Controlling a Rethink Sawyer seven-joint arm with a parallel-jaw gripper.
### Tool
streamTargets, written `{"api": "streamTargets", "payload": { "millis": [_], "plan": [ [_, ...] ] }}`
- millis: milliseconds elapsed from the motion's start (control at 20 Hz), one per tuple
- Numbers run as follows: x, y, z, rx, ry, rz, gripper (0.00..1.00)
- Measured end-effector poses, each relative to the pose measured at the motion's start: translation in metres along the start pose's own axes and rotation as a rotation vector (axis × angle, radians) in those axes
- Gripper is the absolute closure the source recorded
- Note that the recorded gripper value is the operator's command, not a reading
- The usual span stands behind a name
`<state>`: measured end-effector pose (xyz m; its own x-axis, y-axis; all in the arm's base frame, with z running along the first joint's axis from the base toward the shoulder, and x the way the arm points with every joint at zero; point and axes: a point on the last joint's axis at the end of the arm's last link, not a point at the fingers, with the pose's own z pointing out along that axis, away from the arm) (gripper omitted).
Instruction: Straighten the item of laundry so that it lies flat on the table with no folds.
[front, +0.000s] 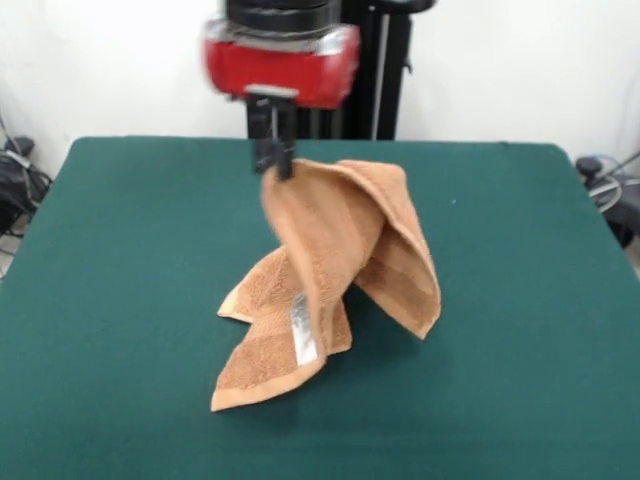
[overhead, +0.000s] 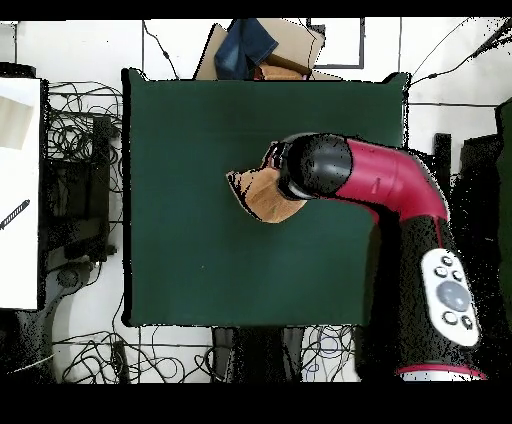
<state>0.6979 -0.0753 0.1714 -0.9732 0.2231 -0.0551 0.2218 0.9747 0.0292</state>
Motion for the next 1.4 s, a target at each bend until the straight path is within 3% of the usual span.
{"api": "streamTargets", "payload": {
  "millis": [400, 550, 950, 1400],
  "plan": [
    [-0.011, -0.069, 0.026, -0.026, 0.017, 0.089, 1.00],
    [-0.011, -0.078, 0.032, -0.021, 0.020, 0.087, 1.00],
    [-0.012, -0.070, 0.032, -0.023, 0.011, 0.055, 1.00],
    [-0.017, -0.055, -0.004, -0.024, 0.000, 0.026, 1.00]
  ]
}}
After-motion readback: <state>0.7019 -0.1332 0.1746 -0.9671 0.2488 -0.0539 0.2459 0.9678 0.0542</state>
